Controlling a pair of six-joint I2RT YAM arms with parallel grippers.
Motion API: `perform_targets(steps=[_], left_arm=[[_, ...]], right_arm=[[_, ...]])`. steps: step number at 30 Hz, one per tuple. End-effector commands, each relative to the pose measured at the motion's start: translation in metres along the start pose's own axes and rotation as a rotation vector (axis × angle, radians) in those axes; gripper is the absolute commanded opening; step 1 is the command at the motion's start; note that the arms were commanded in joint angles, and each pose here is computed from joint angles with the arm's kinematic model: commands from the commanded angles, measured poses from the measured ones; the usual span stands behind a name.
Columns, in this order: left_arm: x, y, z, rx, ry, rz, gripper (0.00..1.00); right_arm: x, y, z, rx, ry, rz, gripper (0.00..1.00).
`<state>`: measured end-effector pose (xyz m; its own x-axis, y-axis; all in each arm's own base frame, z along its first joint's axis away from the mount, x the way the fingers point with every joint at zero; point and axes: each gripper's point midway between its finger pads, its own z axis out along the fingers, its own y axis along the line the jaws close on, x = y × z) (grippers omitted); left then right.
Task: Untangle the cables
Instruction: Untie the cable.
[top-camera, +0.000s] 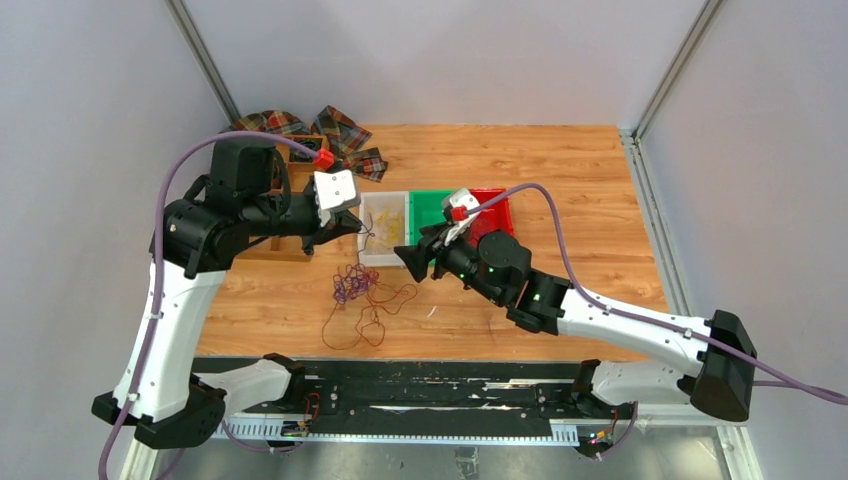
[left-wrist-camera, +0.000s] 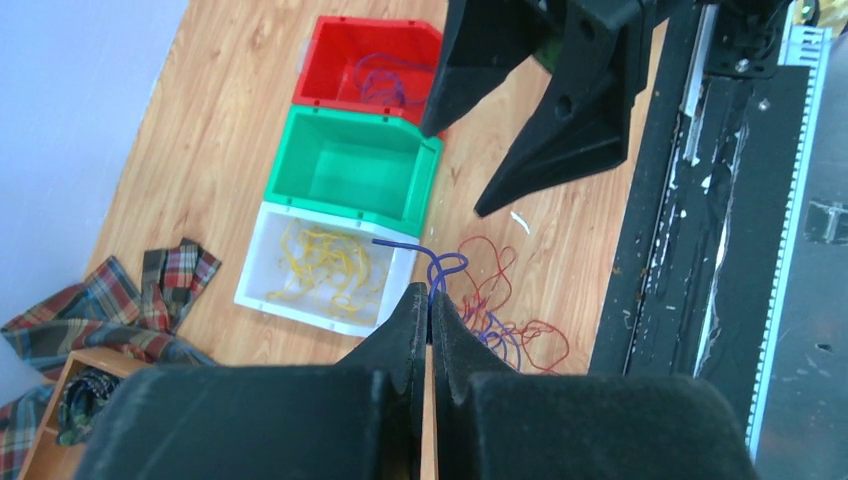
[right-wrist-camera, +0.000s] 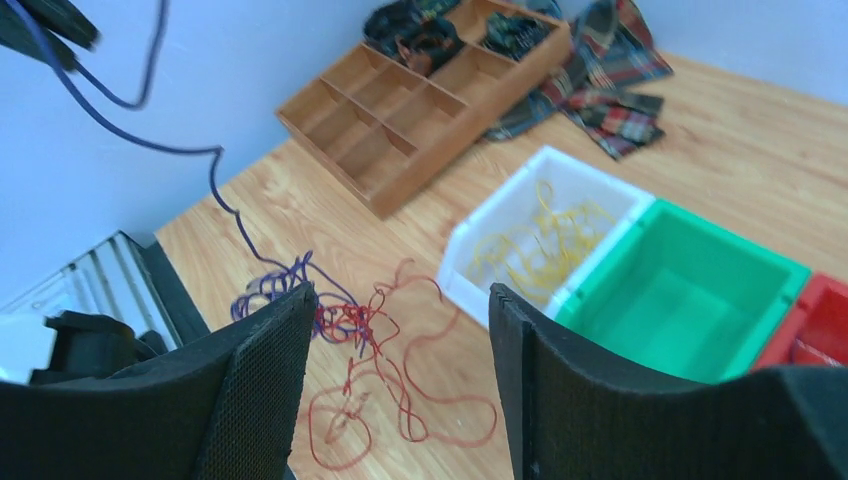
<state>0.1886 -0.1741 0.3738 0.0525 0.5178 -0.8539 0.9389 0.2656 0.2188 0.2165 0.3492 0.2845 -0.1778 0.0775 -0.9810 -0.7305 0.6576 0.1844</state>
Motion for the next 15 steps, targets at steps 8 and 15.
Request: perform_targets(steps=[8,15], left_arm=[[-0.033,-0.005,-0.014,0.009,-0.095,0.004,0.0],[-0.042,-0.006,-0.017,0.011,-0.119,-0.001,0.0]], right_arm=[[-0.024,0.077,0.022,-0.347,-0.059,0.01,0.62],[-0.007,0.074,0.029,-0.325,-0.018,0.025,0.43]])
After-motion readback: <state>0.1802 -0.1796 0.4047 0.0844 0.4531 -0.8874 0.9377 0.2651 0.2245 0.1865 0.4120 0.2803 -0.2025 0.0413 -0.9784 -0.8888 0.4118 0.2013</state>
